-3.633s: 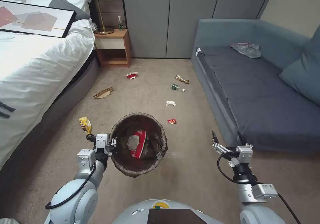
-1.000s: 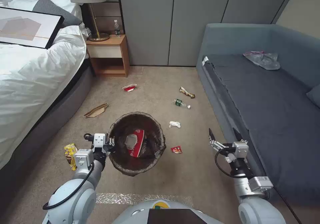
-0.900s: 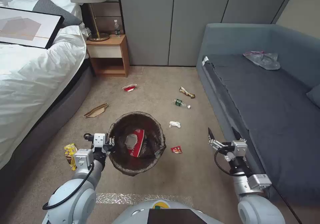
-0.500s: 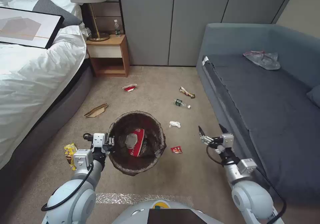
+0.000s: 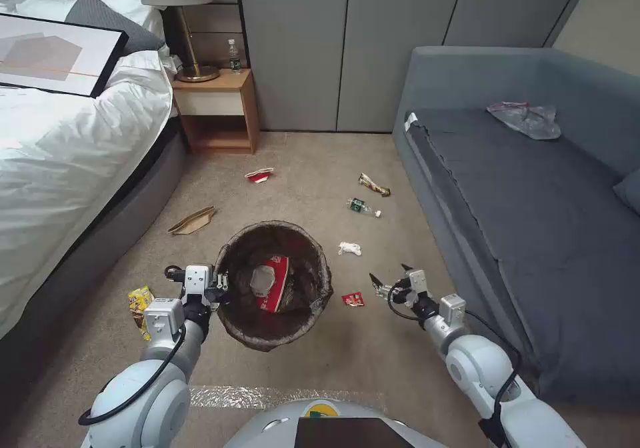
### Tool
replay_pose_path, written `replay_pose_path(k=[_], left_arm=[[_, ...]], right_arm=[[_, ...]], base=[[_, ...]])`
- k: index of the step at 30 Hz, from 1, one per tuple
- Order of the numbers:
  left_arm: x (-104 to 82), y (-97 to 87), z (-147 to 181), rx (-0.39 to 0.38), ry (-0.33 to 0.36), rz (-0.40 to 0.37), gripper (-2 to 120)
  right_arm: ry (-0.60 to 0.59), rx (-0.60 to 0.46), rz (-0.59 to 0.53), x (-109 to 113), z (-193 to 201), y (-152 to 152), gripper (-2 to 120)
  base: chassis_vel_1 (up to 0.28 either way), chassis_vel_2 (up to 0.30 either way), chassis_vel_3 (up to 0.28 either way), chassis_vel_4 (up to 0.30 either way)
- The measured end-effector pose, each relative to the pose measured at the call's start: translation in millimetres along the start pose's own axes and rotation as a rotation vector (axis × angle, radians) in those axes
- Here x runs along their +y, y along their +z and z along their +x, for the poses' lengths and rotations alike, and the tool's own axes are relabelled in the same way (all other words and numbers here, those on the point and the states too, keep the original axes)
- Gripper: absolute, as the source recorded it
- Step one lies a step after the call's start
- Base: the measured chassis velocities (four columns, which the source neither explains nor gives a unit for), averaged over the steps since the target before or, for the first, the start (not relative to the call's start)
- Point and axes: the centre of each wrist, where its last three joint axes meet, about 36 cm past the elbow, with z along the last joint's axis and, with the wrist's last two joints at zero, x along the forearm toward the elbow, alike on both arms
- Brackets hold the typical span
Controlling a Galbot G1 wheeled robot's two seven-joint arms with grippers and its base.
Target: Pick up the trash bin, then pick up the garbage from the floor and place it into the trash bin.
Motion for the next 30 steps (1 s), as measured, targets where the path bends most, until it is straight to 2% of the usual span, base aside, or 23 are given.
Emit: replay_pose_path(k=[8, 19, 30], left_arm=[[-1.2, 0.1, 0, 0.002, 0.004, 0.004, 2], [-1.5, 1.1, -2, 0.004, 0.005, 0.003, 2], [-1.0, 2.7, -4, 0.009, 0.003, 0.003, 2]], right_arm=[[0.004, 0.101, 0.006, -18, -15, 16, 100], [0.005, 0.183, -0.008, -31, -45, 33, 100], [-0.007, 0.243, 0.004, -25, -81, 52, 100]], base=[[0.0, 0.0, 0.0, 0.0], [0.0, 0.0, 0.0, 0.0], [0.0, 0.0, 0.0, 0.0]])
